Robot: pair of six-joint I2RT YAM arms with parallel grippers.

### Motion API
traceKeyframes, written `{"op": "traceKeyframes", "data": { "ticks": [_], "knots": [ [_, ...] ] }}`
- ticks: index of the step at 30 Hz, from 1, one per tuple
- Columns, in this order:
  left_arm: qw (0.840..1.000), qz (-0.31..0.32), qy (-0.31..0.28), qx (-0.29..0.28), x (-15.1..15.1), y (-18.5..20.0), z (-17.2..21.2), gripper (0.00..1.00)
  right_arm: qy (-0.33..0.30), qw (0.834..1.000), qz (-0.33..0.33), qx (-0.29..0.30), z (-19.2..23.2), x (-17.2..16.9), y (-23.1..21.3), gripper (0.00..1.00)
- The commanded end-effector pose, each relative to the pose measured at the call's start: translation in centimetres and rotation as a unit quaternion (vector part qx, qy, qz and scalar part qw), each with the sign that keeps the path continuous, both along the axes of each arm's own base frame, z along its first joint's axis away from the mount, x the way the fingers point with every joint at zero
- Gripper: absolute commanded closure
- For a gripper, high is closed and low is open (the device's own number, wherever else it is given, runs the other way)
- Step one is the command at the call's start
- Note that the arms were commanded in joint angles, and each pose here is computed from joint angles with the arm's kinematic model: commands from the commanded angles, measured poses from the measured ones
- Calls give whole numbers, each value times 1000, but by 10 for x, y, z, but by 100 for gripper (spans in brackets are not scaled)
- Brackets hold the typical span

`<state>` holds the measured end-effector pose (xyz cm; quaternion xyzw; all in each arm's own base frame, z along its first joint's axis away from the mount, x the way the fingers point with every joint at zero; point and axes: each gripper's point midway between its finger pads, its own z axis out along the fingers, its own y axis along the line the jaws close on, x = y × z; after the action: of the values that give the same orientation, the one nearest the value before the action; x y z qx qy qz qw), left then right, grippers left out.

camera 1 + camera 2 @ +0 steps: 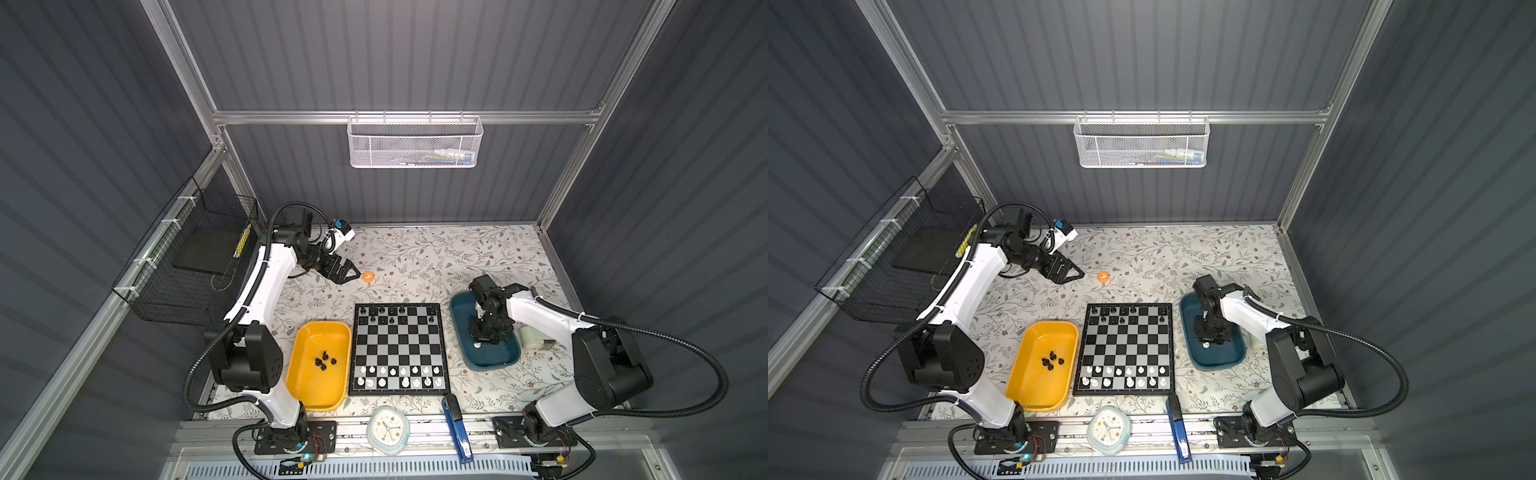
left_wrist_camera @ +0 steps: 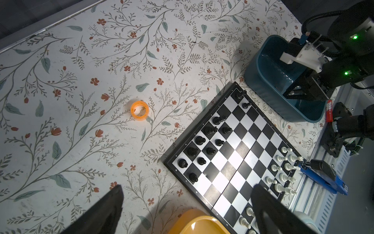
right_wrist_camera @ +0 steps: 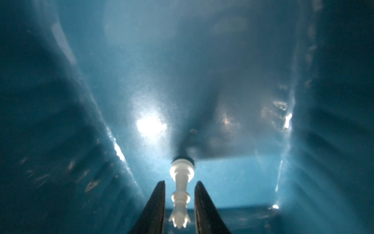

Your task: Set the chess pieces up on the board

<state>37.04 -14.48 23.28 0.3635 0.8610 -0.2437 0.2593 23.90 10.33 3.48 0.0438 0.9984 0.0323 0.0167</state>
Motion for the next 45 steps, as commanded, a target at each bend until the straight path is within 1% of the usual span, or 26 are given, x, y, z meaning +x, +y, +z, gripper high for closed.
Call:
{"op": "traceKeyframes", "data": {
  "ticks": [1,22,34,45],
  "knots": [
    [1000,-6,8,-8,-7,-4,3,1,7,1000,2,-11,-4,-3,-5,73],
    [1000,-4,6,-2,-9,-2,1,1,13,1000,11,-21,-8,-4,-8,78],
    [1000,-3,5,-1,-9,-1,1,1,7,1000,18,-22,-2,-2,-8,82],
    [1000,-2,2,6,-9,1,0,1,3,999,32,-23,9,1,-7,83]
  ]
}}
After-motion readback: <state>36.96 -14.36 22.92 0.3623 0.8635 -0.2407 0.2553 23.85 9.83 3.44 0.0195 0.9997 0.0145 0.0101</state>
